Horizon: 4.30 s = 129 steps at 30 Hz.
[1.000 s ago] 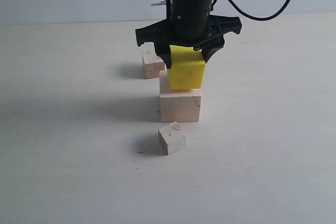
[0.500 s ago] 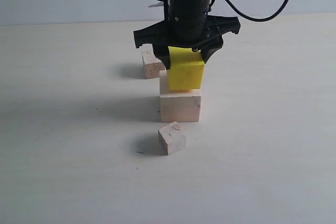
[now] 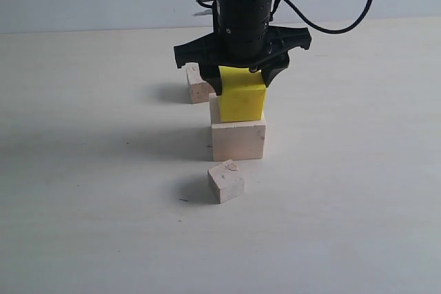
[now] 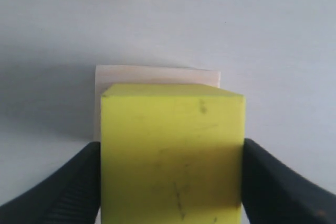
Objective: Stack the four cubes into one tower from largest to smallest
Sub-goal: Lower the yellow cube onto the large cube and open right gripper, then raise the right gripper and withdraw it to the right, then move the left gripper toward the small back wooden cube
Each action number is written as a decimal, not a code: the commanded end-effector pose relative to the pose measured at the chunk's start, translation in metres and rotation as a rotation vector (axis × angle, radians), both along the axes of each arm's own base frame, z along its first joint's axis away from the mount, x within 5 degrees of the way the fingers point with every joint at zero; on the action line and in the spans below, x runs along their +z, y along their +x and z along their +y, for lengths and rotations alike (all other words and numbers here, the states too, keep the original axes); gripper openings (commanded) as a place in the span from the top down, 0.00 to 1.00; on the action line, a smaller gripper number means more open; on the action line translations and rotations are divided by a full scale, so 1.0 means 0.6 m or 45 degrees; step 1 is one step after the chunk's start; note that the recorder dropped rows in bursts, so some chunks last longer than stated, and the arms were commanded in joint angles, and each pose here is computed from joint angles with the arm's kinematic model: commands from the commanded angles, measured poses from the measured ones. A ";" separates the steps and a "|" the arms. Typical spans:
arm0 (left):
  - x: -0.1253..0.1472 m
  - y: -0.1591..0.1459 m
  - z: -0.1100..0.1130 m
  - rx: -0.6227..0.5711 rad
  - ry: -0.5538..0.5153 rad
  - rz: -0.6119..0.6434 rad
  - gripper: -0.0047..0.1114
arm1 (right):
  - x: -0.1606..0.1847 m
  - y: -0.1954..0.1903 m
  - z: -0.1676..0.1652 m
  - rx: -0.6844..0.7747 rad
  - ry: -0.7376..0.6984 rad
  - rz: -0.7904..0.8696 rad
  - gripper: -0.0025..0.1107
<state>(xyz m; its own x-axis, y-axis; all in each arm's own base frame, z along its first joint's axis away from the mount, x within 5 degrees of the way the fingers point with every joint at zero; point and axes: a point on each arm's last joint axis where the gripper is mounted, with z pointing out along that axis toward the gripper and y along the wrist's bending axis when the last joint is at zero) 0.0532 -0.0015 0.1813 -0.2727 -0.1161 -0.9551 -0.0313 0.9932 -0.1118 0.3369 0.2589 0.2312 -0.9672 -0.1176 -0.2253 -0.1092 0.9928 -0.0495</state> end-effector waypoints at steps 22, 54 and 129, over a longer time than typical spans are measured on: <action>0.000 0.000 0.000 -0.006 0.004 -0.010 0.96 | -0.001 -0.006 0.010 0.045 0.058 0.056 0.20; 0.000 0.000 0.000 -0.006 0.004 -0.010 0.96 | 0.108 0.000 -0.152 0.246 -0.357 -0.208 0.98; 0.267 0.401 -0.138 -0.488 -0.165 0.363 0.96 | 0.069 -0.169 -0.256 0.128 -0.021 -0.128 0.98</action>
<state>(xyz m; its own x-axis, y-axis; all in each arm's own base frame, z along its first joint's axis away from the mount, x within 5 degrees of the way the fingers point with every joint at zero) 0.2854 -0.0788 0.3359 -0.5704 0.0346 -0.8206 0.3141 0.9324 -0.1790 0.2358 0.1065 0.2714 -0.9303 -0.2139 -0.2979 -0.1972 0.9767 -0.0852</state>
